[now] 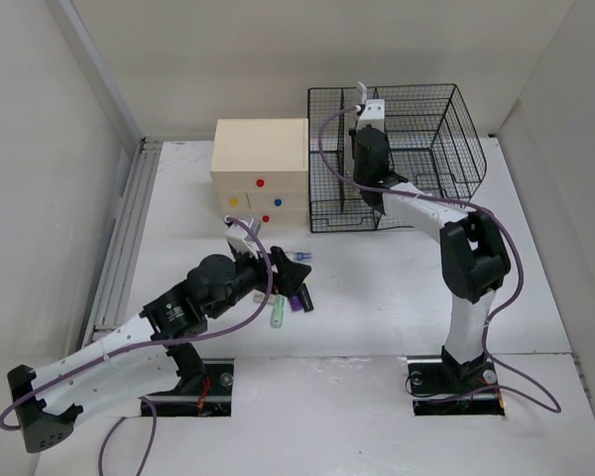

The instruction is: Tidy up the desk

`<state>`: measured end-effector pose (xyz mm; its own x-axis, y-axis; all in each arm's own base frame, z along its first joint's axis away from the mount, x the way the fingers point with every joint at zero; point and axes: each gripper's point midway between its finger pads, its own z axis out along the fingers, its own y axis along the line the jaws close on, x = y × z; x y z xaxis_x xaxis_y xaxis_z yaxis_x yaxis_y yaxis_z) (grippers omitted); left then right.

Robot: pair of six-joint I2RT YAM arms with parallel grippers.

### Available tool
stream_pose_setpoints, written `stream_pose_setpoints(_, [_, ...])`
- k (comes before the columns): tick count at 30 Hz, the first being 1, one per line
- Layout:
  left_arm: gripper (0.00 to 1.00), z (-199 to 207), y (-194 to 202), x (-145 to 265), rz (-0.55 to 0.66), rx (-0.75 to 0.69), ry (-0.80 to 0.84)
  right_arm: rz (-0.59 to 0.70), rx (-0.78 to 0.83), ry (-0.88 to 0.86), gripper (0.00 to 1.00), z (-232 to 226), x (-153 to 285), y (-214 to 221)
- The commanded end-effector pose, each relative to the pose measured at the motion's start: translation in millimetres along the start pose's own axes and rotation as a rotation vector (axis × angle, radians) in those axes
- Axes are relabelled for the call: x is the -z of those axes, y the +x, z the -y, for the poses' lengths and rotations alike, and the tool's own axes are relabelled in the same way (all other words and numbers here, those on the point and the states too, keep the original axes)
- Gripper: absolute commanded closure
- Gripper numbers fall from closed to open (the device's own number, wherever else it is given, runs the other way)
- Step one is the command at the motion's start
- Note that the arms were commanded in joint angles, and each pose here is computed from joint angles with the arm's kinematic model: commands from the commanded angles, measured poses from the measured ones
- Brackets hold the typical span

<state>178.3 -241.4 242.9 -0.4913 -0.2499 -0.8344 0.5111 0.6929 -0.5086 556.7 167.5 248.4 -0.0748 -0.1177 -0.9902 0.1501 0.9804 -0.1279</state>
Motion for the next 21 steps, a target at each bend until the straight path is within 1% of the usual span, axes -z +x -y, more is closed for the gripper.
stream_pose_setpoints(1, [0.00, 8, -6, -2, 0.031, 0.011, 0.032, 0.103, -0.109, -0.008, 1.00, 3, -3, -28])
stream_pose_setpoints(5, [0.00, 8, -8, -3, 0.043, 0.013, 0.030, 0.067, -0.082, -0.021, 1.00, 1, 0, -6])
stream_pose_setpoints(7, [0.00, 7, -6, -4, 0.042, 0.022, 0.029, 0.073, -0.073, -0.045, 0.99, -2, 7, -11])
stream_pose_setpoints(8, [0.00, 8, -8, -4, 0.052, 0.025, 0.036, 0.078, -0.053, -0.068, 0.63, -5, 13, -14])
stream_pose_setpoints(9, [0.00, 7, -10, -3, 0.067, 0.028, 0.035, 0.088, -0.040, -0.121, 0.45, -12, 17, -17])
stream_pose_setpoints(10, [0.00, 10, -15, -1, 0.085, 0.033, 0.048, 0.095, -0.033, -0.147, 0.30, -13, 21, -21])
stream_pose_setpoints(11, [0.00, 9, -14, -2, 0.089, 0.034, 0.050, 0.095, -0.019, -0.170, 0.19, -14, 26, -20])
stream_pose_setpoints(12, [0.00, 10, -18, -2, 0.106, 0.050, 0.050, 0.127, -0.035, -0.190, 0.03, -11, 34, -38])
stream_pose_setpoints(13, [0.00, 13, -22, 0, 0.121, 0.063, 0.061, 0.143, -0.039, -0.230, 0.00, -14, 39, -48])
stream_pose_setpoints(14, [0.00, 15, -25, 0, 0.130, 0.066, 0.067, 0.133, -0.018, -0.250, 0.00, -14, 43, -50])
stream_pose_setpoints(15, [0.00, 18, -29, 0, 0.148, 0.071, 0.080, 0.155, -0.018, -0.266, 0.00, -10, 51, -68])
stream_pose_setpoints(16, [0.00, 18, -29, 0, 0.148, 0.071, 0.080, 0.157, -0.007, -0.274, 0.00, -8, 55, -77])
stream_pose_setpoints(17, [0.00, 16, -28, -3, 0.143, 0.080, 0.067, 0.113, 0.017, -0.280, 0.00, -6, 58, -74])
stream_pose_setpoints(19, [0.00, 20, -38, -6, 0.167, 0.086, 0.071, 0.155, 0.008, -0.299, 0.00, 4, 73, -111])
stream_pose_setpoints(21, [0.00, 21, -48, -9, 0.181, 0.090, 0.061, 0.144, 0.018, -0.331, 0.00, 11, 89, -124])
